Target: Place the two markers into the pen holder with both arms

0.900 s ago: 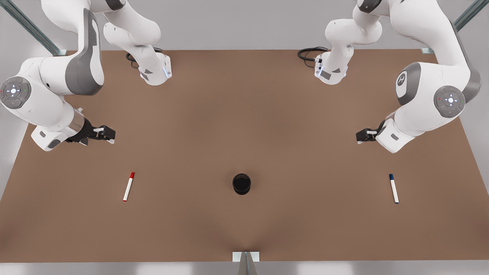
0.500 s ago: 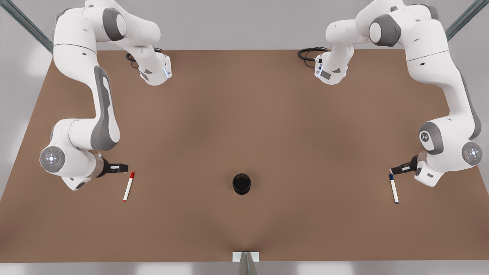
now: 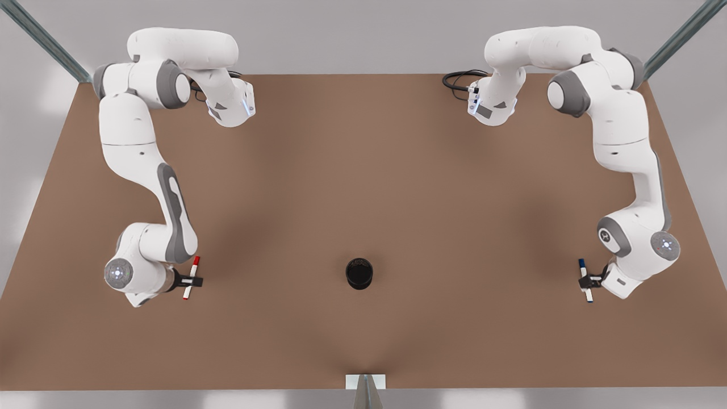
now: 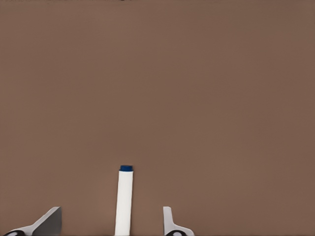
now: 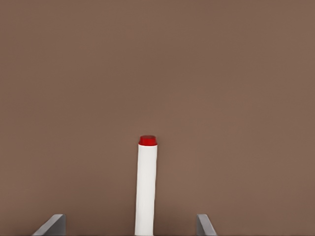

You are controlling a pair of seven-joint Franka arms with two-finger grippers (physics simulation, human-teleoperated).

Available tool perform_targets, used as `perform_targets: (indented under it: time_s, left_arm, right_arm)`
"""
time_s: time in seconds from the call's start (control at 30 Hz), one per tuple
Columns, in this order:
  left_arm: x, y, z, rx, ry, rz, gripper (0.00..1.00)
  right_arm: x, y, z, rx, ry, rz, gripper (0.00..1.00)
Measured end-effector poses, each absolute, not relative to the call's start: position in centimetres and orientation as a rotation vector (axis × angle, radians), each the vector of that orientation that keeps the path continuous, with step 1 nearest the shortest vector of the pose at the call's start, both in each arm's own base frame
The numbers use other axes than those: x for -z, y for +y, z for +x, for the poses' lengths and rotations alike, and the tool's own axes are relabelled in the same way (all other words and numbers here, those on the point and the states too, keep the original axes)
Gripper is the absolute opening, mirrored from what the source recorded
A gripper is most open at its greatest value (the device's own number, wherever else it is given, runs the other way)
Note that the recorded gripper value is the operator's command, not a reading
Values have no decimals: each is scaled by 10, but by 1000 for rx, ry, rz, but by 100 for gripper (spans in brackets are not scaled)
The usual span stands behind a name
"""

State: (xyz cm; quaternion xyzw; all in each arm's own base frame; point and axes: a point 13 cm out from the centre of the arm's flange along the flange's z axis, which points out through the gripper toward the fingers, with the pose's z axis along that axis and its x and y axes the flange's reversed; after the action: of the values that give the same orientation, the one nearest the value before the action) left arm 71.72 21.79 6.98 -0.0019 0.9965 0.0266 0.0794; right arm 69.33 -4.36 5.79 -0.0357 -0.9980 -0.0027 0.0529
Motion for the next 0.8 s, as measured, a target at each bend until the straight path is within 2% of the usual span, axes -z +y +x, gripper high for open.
perform_targets:
  time_s: [0.03,0.1,0.13,0.2,0.23,0.27,0.33,0.6,0.7,0.77,0.8]
  left_arm:
    - [-65,219,718,-84,2978,19,100]
    - [-61,218,721,-86,2965,59,100]
    - [-58,217,721,-86,2962,77,99]
    - [-52,217,721,-86,2958,109,95]
    - [-50,217,721,-87,2957,124,88]
    - [-49,217,721,-88,2955,140,76]
    - [-46,217,721,-92,2953,167,64]
    - [-35,218,718,-100,2953,261,48]
    - [-33,218,718,-104,2952,286,32]
    - [-34,218,719,-110,2950,299,24]
    - [-34,219,719,-112,2949,304,21]
  right_arm:
    - [-51,-46,694,-1,-3038,-105,92]
    - [-46,-48,697,-14,-3055,-99,72]
    - [-46,-48,699,-18,-3063,-97,69]
    - [-46,-49,703,-24,-3077,-94,67]
    - [-46,-49,704,-26,-3082,-94,66]
    - [-46,-50,704,-27,-3085,-93,65]
    - [-45,-50,705,-29,-3089,-93,64]
    - [-41,-51,705,-32,-3095,-96,60]
    - [-36,-52,704,-31,-3092,-98,60]
    - [-35,-52,704,-31,-3092,-99,56]
    - [-35,-52,704,-31,-3092,-99,51]
